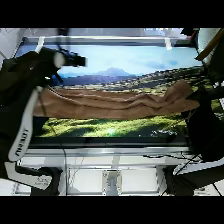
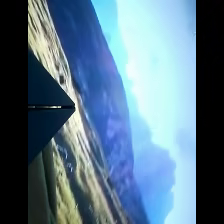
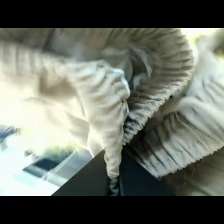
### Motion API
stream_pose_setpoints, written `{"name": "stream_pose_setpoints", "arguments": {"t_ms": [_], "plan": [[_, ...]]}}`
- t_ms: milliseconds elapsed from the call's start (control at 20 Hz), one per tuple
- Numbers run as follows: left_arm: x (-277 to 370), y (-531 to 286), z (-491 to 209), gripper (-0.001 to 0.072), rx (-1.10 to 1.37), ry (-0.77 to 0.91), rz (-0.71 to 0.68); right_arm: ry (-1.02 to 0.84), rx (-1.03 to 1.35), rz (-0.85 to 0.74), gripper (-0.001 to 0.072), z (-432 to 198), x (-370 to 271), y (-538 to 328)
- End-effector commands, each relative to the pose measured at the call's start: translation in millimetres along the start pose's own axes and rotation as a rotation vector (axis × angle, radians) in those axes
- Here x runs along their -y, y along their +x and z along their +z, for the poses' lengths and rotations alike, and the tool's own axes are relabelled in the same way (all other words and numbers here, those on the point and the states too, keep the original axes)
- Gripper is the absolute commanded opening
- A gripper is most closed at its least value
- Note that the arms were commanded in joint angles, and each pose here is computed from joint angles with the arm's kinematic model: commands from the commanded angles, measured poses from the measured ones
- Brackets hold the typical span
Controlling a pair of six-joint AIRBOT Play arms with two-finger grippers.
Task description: Fold the clothes and pants, and hang the long-sleeved shirts on hangers.
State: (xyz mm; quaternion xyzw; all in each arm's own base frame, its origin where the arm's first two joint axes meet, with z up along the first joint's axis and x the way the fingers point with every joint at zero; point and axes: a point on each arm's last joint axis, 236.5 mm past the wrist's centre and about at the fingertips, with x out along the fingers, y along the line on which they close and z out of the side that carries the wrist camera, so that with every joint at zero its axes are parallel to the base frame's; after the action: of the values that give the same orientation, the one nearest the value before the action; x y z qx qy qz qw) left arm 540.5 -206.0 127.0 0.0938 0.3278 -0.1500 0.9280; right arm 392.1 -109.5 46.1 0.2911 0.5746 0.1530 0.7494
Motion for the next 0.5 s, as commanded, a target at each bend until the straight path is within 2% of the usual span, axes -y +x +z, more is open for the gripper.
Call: {"name": "stream_pose_setpoints", "arguments": {"t_ms": [0, 150, 250, 450], "plan": [[140.9, 23.4, -33.0, 0.001, -0.046, 0.159, -0.192, -0.079, 0.099, -0.047, 0.0028, 24.6, -56.3, -35.1], [235.4, 42.9, -89.8, 0.001, -0.143, 0.185, -0.342, -0.177, 0.085, -0.031, 0.0028, 31.5, -114.9, -27.7], [280.4, 49.8, -114.1, 0.001, -0.172, 0.144, -0.429, -0.236, 0.059, -0.024, 0.0028, 29.0, -146.8, -13.9], [316.9, 62.9, -139.2, 0.0011, -0.211, 0.039, -0.511, -0.304, -0.022, 0.012, 0.0028, 10.7, -192.4, 17.4]]}}
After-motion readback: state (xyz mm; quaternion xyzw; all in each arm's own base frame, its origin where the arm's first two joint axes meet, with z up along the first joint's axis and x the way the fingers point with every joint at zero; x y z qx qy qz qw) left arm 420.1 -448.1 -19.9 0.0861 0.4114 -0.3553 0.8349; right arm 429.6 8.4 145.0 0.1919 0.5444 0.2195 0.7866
